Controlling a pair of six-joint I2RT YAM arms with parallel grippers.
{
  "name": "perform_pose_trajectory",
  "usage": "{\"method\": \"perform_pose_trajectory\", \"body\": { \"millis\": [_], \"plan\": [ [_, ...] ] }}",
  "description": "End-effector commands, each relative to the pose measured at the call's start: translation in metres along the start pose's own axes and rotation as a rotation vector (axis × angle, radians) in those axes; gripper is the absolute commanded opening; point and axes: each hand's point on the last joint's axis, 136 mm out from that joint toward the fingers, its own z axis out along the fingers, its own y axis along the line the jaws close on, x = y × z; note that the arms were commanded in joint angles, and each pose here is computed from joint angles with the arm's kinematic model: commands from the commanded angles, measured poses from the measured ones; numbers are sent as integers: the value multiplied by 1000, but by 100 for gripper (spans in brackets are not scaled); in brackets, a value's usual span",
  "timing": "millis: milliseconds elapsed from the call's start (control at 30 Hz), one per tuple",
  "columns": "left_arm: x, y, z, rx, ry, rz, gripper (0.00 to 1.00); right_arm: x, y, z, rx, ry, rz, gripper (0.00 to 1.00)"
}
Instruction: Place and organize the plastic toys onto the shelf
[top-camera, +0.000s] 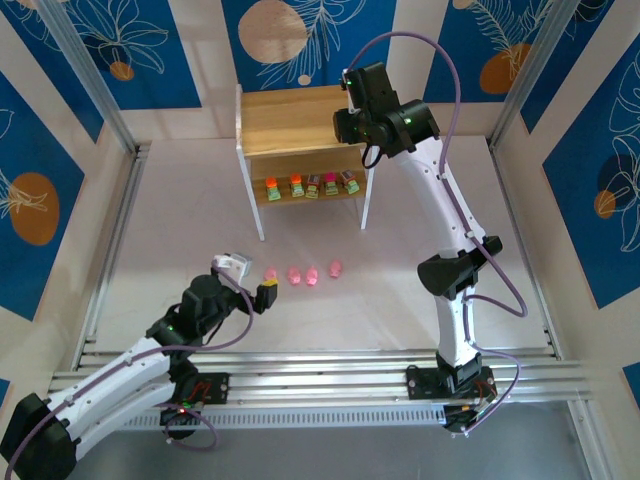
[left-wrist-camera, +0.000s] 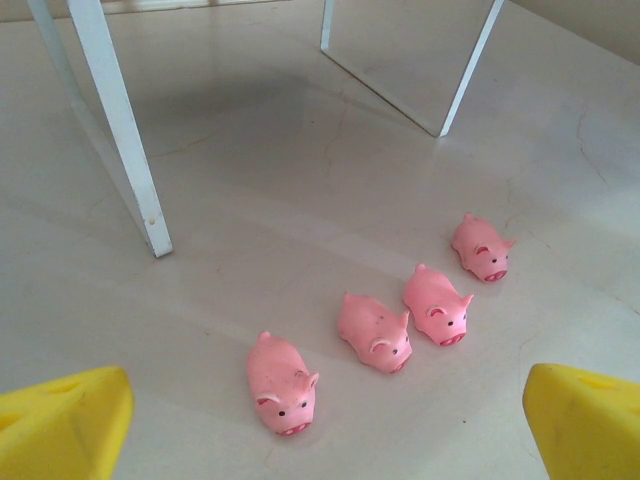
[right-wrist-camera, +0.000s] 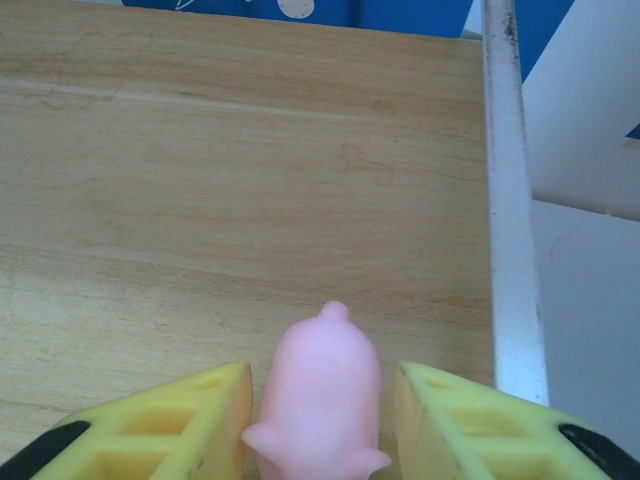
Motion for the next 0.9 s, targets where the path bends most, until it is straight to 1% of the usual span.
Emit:
{"method": "perform_pose_trajectory", "body": {
  "millis": [0,267,333,400,467,600,867],
  "plan": [
    [-3,0,1,8,-21,9,100,-8,-6,-8,40,-35,-38,41],
    [-3,0,1,7,-21,8,100,-9,-7,-10,75,-49,-74,41],
    [-3,0,1,7,-22,9,100,-10,-5,-12,71,-52,-76,43],
    [-3,1,1,6,-21,8,100,-11,-3,-15,61,-60,-76,47],
    [-3,0,0,7,-22,8,100,-14,1,-20,46,-74,-74,50],
    [-4,1,0,5,-24,9,100,-20,2,-31,39,-99,-63,53],
    [-4,1,1,2,-24,8,100,-29,-3,-62,35,-151,-41,55]
  ]
}}
